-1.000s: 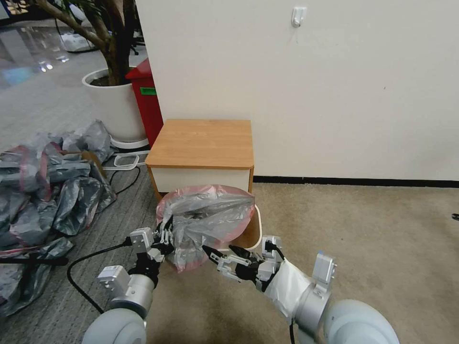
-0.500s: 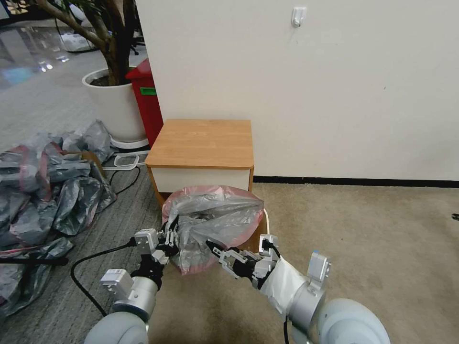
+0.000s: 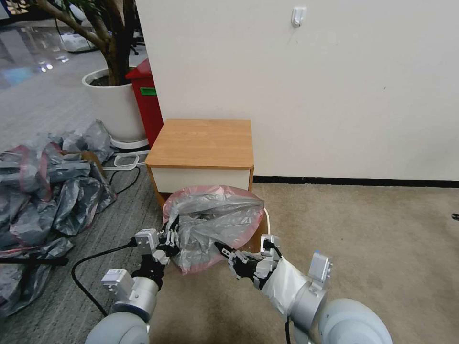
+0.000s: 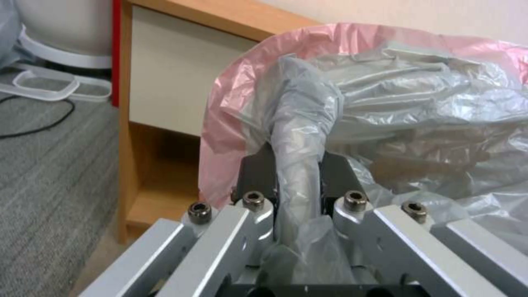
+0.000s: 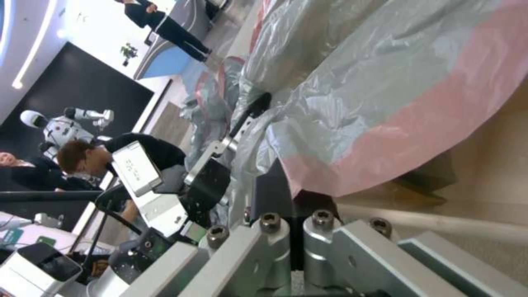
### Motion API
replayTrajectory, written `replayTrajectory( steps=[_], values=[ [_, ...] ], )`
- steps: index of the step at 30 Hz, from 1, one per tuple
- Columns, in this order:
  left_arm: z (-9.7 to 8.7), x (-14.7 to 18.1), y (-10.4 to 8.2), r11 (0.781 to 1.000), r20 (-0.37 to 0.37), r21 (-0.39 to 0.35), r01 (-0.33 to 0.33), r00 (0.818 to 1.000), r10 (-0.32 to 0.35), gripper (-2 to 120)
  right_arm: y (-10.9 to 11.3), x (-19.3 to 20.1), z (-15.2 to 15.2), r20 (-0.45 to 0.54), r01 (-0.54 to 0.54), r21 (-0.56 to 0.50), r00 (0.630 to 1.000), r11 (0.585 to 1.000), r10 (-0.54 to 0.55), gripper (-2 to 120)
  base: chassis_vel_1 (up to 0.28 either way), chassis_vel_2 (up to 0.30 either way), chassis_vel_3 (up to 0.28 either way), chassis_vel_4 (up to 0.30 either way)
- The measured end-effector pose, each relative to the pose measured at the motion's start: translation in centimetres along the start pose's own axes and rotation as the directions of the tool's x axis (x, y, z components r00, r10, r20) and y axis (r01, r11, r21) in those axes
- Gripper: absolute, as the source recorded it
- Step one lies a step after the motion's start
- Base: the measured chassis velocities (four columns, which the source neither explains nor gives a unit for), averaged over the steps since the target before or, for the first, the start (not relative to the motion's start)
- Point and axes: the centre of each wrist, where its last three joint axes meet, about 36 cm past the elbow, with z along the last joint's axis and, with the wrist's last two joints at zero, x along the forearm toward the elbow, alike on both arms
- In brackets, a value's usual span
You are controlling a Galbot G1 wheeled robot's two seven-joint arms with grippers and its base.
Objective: Pick up the garbage bag from the table and place it over the trash can.
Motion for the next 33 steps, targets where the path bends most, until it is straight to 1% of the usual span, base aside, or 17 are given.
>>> replayTrajectory(
  steps=[10, 13, 21, 25, 33],
  values=[
    [-0.1, -0.4, 0.4, 0.998, -0.012, 0.054, 0.026, 1.0, -0.025, 9, -0.1, 1.6, -0.6, -0.01, -0.013, 0.024, 1.0, 1.0, 0.013, 0, 0.0, 0.0, 0.0, 0.0],
    [-0.4, -0.7, 0.6, 0.995, -0.022, 0.091, 0.037, 0.999, -0.036, 9, -0.4, 2.5, -1.0, -0.016, -0.028, 0.03, 0.999, 0.999, 0.028, 0, 0.0, 0.0, 0.0, 0.0],
    [-1.5, -1.4, 1.6, 0.987, -0.019, 0.147, 0.058, 0.998, -0.055, 9, -0.8, 3.1, -1.2, -0.025, -0.051, 0.041, 0.998, 0.998, 0.052, 0, 0.0, 0.0, 0.0, 0.0],
    [-1.9, -1.7, 2.0, 0.985, -0.022, 0.159, 0.062, 0.998, -0.059, 9, -1.3, 3.0, -1.2, -0.023, -0.07, 0.039, 0.997, 0.997, 0.071, 0, 0.0, 0.0, 0.0, 0.0],
    [-1.8, -2.4, 2.4, 0.984, -0.031, 0.168, 0.061, 0.998, -0.057, 9, -1.8, 3.0, -1.4, -0.011, -0.098, 0.037, 0.995, 0.995, 0.098, 0, 0.0, 0.0, 0.0, 0.0]
  ],
)
